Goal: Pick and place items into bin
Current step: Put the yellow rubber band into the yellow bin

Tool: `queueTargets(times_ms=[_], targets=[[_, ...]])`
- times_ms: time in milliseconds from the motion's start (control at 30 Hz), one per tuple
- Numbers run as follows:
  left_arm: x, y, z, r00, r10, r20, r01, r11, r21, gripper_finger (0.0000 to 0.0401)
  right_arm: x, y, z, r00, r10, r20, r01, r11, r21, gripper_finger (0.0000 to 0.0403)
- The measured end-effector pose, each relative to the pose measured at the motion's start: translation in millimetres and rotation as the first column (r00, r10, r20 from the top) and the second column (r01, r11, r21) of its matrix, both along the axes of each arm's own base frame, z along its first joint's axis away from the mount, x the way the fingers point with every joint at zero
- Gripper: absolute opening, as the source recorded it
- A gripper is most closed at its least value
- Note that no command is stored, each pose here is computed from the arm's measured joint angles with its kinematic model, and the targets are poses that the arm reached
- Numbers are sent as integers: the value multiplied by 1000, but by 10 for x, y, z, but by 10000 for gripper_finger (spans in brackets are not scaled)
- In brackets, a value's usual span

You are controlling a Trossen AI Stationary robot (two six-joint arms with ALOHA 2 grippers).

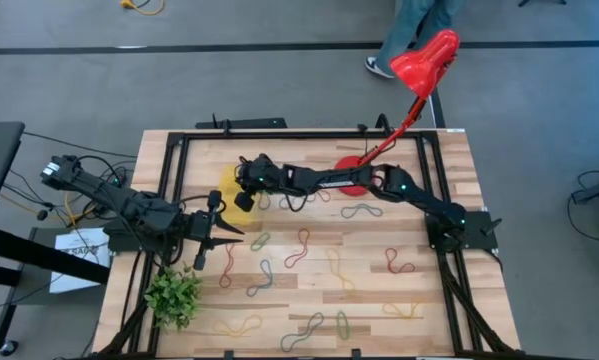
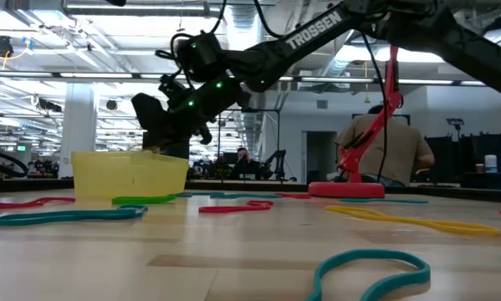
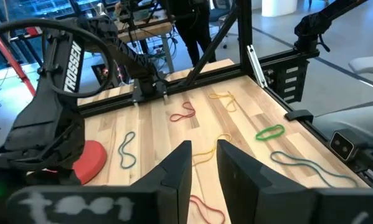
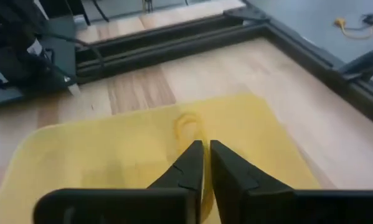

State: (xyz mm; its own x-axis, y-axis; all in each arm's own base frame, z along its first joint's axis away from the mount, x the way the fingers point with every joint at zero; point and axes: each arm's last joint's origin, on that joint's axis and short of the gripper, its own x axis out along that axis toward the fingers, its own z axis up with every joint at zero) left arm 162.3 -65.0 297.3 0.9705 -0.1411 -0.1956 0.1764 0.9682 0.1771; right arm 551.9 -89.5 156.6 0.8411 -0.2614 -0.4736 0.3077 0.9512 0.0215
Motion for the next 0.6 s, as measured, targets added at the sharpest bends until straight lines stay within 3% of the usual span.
queueTargets(times_ms=[367, 600], targets=[[0, 8, -8, 1000, 23, -4, -23, 1000, 13, 67, -24, 29, 4, 994, 7, -112, -5, 1000, 19, 71], [1, 7, -4, 1000, 23, -1, -23, 1000, 8, 67, -166, 294, 519, 979, 112, -172, -125, 990, -71, 71]])
